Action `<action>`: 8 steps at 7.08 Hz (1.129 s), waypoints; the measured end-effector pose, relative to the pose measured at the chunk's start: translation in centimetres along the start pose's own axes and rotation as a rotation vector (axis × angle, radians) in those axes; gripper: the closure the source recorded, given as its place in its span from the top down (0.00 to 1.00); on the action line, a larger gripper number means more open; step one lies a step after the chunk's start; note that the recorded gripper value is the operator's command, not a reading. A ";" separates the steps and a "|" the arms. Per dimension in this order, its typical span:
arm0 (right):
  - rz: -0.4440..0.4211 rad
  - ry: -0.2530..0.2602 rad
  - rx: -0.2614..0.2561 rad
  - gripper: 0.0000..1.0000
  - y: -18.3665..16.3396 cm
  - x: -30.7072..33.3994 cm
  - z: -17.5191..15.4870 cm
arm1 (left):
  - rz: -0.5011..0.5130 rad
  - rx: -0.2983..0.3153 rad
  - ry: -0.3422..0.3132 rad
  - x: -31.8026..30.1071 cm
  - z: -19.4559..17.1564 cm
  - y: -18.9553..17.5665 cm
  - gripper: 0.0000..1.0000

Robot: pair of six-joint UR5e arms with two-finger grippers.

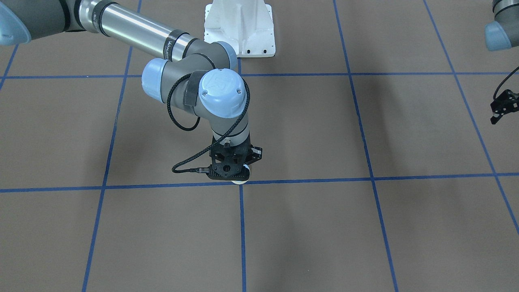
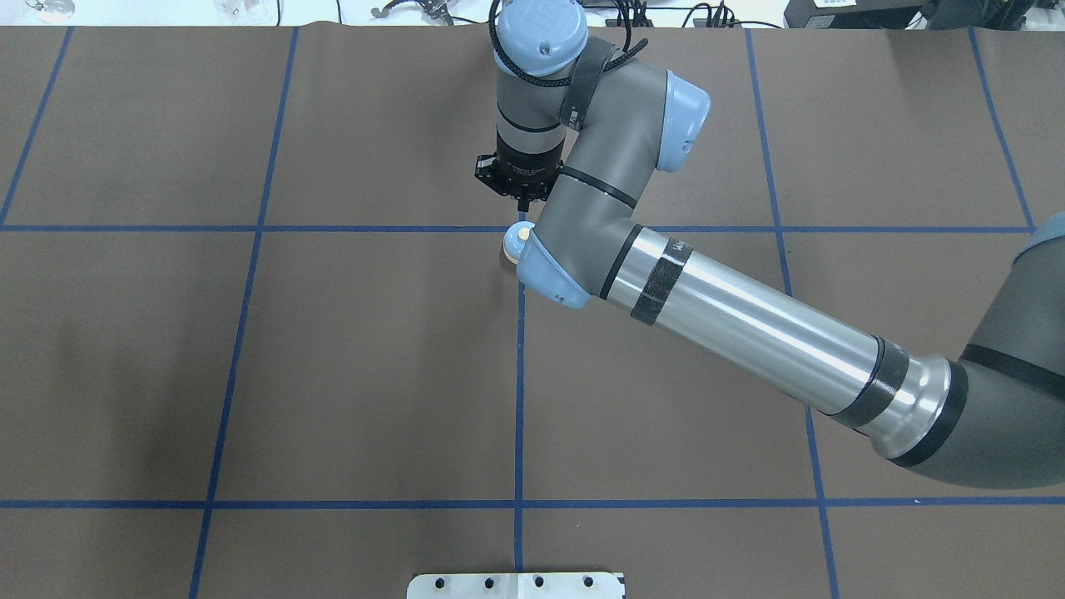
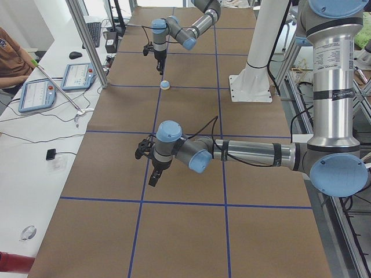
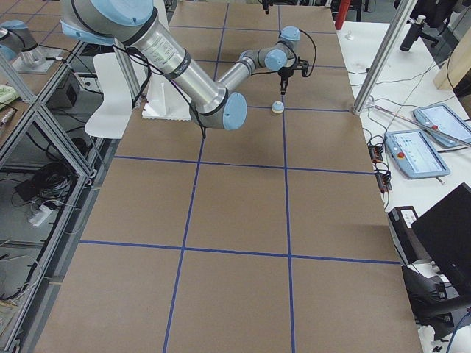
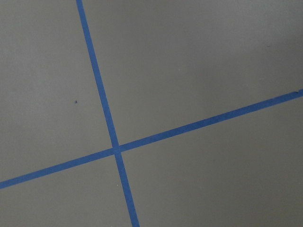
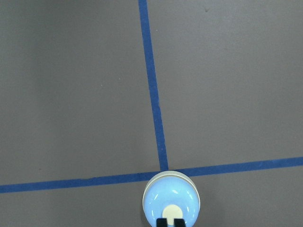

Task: Place and press bell with both arms
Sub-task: 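Press down on the bell top with the right gripper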

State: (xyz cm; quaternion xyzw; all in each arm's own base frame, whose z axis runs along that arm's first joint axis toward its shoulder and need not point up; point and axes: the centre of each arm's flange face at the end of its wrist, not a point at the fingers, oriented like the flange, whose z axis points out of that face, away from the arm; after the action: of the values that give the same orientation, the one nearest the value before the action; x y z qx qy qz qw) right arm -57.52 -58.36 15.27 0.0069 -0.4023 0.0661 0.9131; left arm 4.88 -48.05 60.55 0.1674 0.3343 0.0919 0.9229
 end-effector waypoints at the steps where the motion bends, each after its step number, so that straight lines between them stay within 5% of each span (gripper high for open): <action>1: -0.008 -0.003 0.005 0.00 0.1 -0.1 1.0 | 0.000 -0.001 -0.001 0.0 0.0 0.0 1.00; 8: -0.023 0.011 0.000 0.00 1.1 0.1 3.7 | -0.003 -0.003 -0.004 -0.2 0.1 0.1 1.00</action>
State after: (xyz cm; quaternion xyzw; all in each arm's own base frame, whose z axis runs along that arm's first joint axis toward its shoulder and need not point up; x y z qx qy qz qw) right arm -60.32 -57.52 17.80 0.0109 -0.3971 0.0557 0.9160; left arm 4.78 -48.01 60.76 0.1659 0.3328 0.0908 0.9238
